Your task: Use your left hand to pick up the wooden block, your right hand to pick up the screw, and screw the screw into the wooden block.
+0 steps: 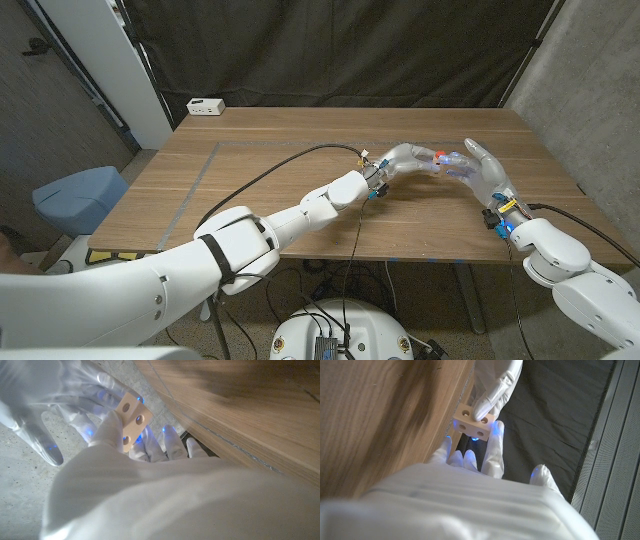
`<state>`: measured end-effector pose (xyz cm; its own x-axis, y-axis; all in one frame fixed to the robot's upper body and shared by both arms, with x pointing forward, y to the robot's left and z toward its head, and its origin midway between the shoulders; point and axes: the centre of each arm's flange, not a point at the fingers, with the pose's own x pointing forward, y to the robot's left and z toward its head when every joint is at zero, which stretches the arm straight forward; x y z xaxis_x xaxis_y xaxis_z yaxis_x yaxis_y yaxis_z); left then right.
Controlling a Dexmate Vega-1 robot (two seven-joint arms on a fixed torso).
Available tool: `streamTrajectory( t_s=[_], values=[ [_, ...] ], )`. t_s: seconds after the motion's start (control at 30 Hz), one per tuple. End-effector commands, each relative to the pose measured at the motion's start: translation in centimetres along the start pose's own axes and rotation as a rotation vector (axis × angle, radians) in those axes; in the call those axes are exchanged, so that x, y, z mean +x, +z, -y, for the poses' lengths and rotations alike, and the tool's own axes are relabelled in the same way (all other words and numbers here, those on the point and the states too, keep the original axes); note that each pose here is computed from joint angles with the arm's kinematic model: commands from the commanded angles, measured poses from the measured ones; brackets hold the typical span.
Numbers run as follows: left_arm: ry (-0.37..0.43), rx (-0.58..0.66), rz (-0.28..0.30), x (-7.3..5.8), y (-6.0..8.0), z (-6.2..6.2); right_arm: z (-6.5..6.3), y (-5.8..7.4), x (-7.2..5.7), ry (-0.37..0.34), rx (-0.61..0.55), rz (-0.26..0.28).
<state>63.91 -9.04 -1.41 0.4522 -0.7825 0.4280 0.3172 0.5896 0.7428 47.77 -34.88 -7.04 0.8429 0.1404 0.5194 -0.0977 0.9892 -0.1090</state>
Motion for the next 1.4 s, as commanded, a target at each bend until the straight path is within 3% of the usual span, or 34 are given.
streamTrajectory(
  t_s=[0.03, 0.67, 1.4],
  values=[
    [0.003, 0.002, 0.014, -0.3, 0.3, 0.0, 0.2, 0.3, -0.7, -0.019, -0.01, 0.005],
    [0.004, 0.005, 0.018, -0.3, 0.5, 0.1, 1.1, 0.5, -1.1, -0.082, -0.023, 0.01],
    [0.002, 0.001, 0.007, 0.0, 0.2, -0.2, 1.0, 0.2, 0.3, -0.039, -0.017, -0.004]
  ],
)
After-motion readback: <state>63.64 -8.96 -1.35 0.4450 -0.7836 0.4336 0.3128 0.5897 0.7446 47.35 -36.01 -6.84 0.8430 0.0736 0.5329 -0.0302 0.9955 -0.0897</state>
